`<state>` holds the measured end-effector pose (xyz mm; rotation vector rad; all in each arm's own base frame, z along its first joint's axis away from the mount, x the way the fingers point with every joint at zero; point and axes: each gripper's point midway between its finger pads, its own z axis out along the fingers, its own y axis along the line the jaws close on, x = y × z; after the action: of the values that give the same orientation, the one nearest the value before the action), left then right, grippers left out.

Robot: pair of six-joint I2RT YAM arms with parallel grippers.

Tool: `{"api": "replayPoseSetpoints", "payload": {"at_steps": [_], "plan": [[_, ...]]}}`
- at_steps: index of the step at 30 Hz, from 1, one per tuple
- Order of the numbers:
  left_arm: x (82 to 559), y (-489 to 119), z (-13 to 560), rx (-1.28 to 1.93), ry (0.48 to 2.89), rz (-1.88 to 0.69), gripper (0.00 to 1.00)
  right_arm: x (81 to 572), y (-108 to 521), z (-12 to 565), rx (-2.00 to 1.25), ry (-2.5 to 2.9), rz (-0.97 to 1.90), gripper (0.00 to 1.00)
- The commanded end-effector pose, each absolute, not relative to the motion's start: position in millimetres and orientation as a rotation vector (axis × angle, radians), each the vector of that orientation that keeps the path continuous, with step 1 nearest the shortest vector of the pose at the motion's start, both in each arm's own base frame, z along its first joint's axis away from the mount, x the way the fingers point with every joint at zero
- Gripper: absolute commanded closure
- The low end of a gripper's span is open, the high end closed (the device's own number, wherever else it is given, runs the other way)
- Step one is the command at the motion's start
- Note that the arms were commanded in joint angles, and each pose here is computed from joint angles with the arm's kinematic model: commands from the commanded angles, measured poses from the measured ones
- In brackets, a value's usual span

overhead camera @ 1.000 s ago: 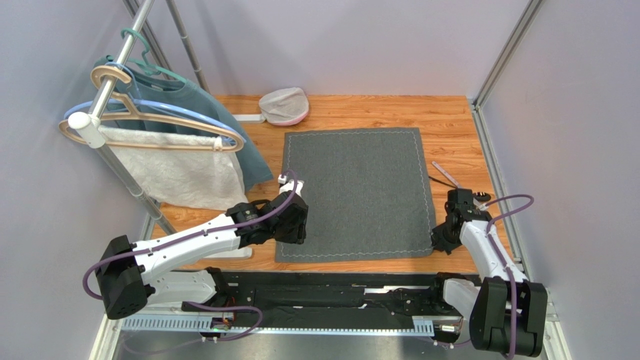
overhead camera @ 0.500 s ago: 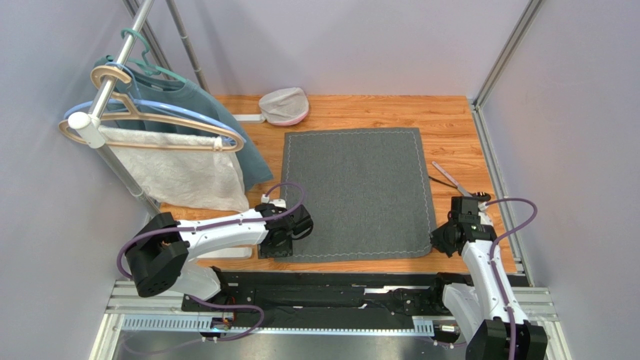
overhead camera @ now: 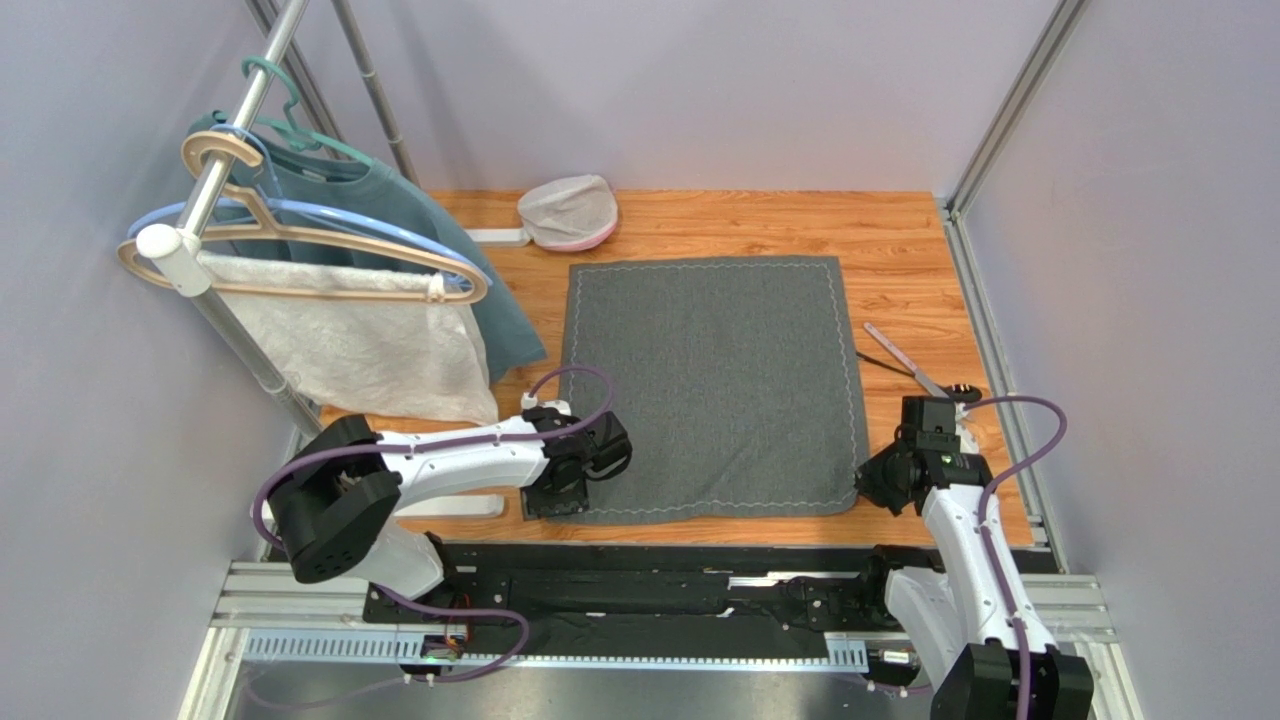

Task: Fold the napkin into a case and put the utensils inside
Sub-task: Pick up the flattened napkin from the center of the board.

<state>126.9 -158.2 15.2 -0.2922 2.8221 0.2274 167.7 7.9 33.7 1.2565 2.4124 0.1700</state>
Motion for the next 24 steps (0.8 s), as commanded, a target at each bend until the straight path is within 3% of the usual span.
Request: {"api": "replayPoseSetpoints", "payload": {"at_steps": [1, 3, 4, 7, 16, 24], "plan": [[129, -169, 3, -0.318, 2.829, 0.166, 0.5, 174, 9, 44, 1.227, 2.379, 0.202, 1.0], [130, -168, -1, -0.322, 2.815, 0.167, 0.6, 174, 9, 49, 1.233, 2.367, 0.207, 1.0], [130, -167, -1, -0.324, 2.812, 0.168, 0.75, 174, 9, 52, 1.239, 2.356, 0.212, 1.0], [132, -165, 8, -0.292, 2.789, 0.116, 0.97, 172, 8, 64, 1.23, 2.349, 0.202, 1.0], [130, -156, 93, -0.175, 2.642, -0.202, 1.0, 141, 6, 116, 1.239, 2.267, 0.199, 1.0], [120, -160, 123, -0.072, 2.571, -0.42, 1.0, 116, -3, 152, 1.167, 2.196, 0.156, 1.0]]}}
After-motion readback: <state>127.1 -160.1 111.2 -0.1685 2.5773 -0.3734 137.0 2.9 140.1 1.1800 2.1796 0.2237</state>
